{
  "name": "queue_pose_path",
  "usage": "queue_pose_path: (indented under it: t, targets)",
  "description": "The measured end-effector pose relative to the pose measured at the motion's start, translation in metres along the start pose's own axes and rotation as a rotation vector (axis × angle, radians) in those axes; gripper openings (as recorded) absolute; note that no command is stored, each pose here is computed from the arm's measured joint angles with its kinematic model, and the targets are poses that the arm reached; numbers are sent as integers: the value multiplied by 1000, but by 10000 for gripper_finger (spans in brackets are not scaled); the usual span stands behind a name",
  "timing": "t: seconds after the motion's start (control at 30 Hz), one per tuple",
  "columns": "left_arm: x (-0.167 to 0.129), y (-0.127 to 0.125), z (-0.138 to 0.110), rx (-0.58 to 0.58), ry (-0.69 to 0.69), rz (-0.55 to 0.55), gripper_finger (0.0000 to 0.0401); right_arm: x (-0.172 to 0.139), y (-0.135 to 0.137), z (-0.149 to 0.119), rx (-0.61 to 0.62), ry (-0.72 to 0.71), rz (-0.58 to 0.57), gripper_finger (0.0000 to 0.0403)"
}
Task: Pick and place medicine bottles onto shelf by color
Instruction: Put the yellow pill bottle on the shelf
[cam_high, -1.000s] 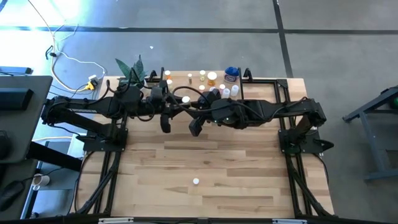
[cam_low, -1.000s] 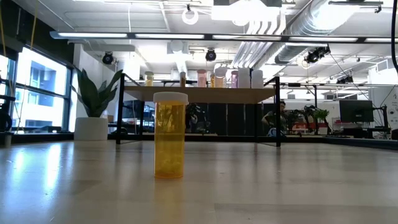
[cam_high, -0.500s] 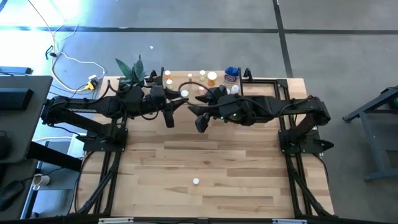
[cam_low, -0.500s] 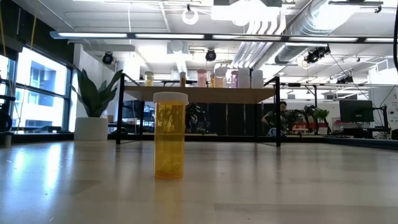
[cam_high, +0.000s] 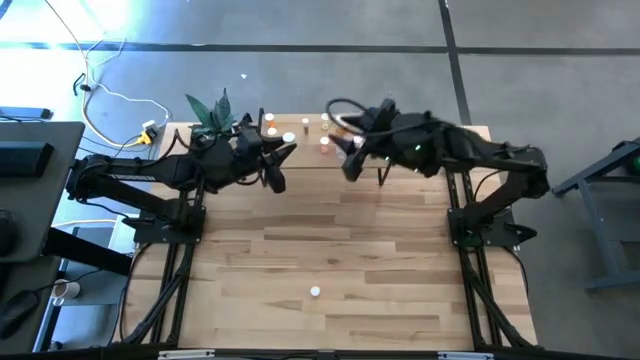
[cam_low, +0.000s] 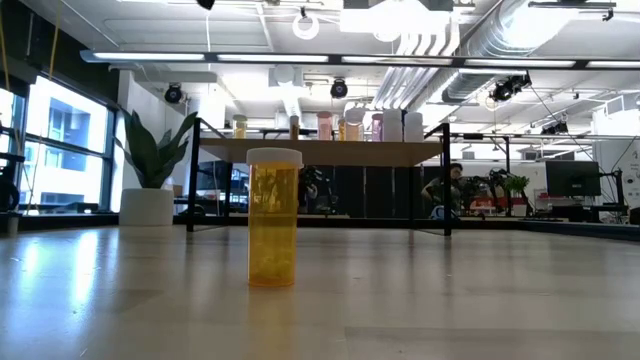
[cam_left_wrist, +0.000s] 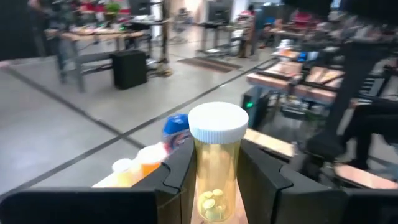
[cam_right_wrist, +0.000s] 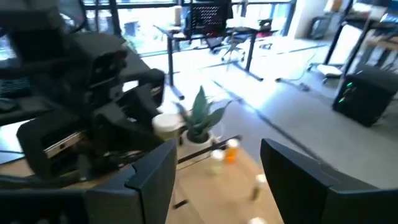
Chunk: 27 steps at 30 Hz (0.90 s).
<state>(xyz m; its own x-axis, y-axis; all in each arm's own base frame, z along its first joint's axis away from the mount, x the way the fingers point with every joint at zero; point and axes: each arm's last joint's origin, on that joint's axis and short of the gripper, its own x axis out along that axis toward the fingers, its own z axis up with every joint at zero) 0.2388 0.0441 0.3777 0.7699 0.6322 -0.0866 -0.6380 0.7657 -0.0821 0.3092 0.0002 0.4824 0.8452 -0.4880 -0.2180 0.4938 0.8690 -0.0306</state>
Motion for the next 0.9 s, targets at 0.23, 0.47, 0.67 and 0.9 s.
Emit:
queue_pose_path:
  t: [0.23, 0.47, 0.67, 0.9]
  targets:
    - [9, 1, -15, -40, 58, 186, 88, -17, -44, 16, -2, -51, -102, 223]
    - [32, -7, -47, -82, 90, 303, 88, -32, -80, 20, 13, -38, -187, 223]
    - [48, -12, -85, -105, 76, 317, 88, -36, -97, 13, -20, 50, -246, 223]
    - [55, -11, -119, -79, 66, 333, 88, -34, -110, 0, -60, 180, -299, 224]
